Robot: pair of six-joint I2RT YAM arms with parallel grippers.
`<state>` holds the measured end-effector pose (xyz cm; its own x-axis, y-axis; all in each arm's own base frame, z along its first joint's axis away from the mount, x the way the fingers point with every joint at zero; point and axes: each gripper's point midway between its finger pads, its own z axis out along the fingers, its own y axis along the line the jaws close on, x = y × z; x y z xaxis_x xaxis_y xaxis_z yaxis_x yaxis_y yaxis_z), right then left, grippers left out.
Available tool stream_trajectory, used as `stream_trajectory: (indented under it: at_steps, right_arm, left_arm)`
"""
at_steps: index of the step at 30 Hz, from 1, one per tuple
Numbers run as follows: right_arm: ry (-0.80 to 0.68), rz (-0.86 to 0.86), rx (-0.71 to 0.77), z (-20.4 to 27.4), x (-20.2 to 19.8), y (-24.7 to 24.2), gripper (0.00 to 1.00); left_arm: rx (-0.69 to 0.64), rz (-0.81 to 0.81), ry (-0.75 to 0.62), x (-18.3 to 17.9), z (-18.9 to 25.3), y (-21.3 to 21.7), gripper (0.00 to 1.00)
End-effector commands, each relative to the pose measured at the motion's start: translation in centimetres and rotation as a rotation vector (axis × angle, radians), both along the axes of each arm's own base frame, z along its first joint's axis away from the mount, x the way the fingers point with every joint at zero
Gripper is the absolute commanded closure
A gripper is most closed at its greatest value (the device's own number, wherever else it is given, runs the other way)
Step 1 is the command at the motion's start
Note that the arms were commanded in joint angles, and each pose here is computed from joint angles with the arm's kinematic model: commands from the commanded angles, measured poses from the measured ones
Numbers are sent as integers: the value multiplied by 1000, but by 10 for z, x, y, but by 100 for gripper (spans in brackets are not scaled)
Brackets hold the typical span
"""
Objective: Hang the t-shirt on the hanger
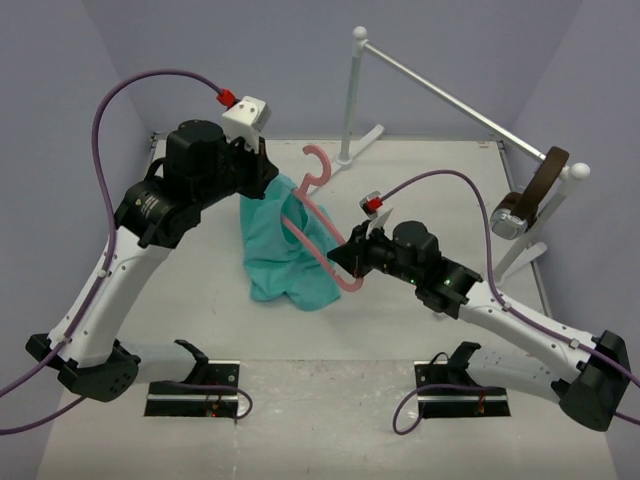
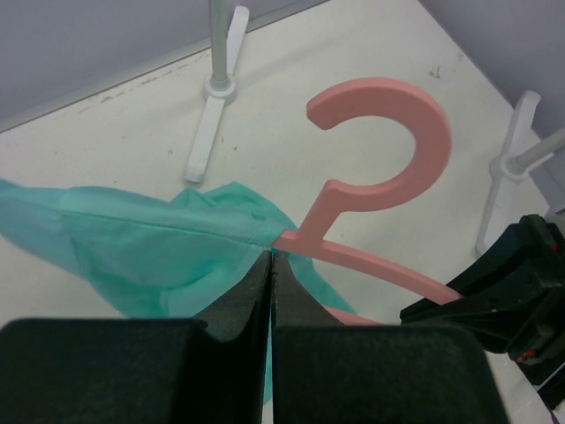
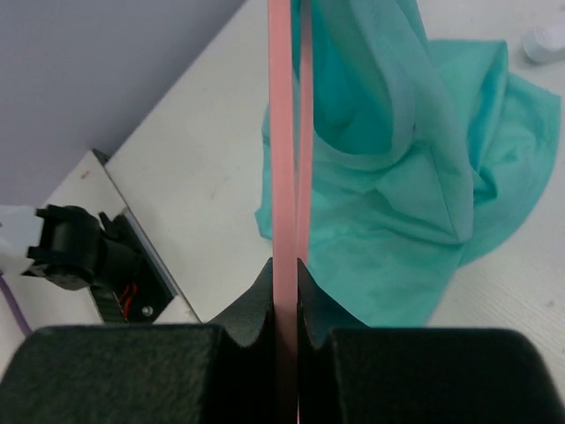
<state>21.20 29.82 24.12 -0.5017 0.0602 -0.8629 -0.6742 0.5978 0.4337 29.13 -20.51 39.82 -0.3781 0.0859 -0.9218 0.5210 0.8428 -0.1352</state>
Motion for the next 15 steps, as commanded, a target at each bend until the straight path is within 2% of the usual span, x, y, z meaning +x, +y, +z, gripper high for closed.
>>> stream_trajectory:
  at_steps: [1, 3, 4, 5, 7, 8, 9, 10, 12, 15]
  right_arm:
    - [-235, 20, 243, 87, -2, 5, 100]
    - [-295, -6, 299, 98, 1, 1, 100]
    - [-305, -6, 304, 92, 0, 0, 100]
    - [-312, -5, 309, 84, -1, -1, 100]
    - [-351, 4, 338, 86, -6, -6, 100]
    - [-362, -7, 338, 87, -6, -8, 100]
    - [-377, -9, 335, 88, -7, -12, 100]
    - [-396, -10, 329, 89, -8, -15, 100]
    - [-433, -15, 313, 90, -7, -22, 100]
    - [-466, 33, 279, 84, -5, -37, 100]
  left_arm:
    - [-10, -92, -20, -4, 17, -14, 100]
    - [-32, -59, -38, -4, 27, -11, 100]
    - [-37, -30, -58, -5, 32, -4, 89]
    - [-42, 1, -80, -6, 38, 4, 76]
    - [-32, 36, -128, -6, 45, 14, 31]
    - [-30, 60, -165, -9, 53, 23, 12]
    - [-24, 70, -194, -11, 60, 29, 4]
    - [-22, 76, -223, -13, 69, 33, 0]
    - [-22, 72, -278, -19, 85, 39, 0]
    - [63, -51, -413, -28, 101, 34, 0]
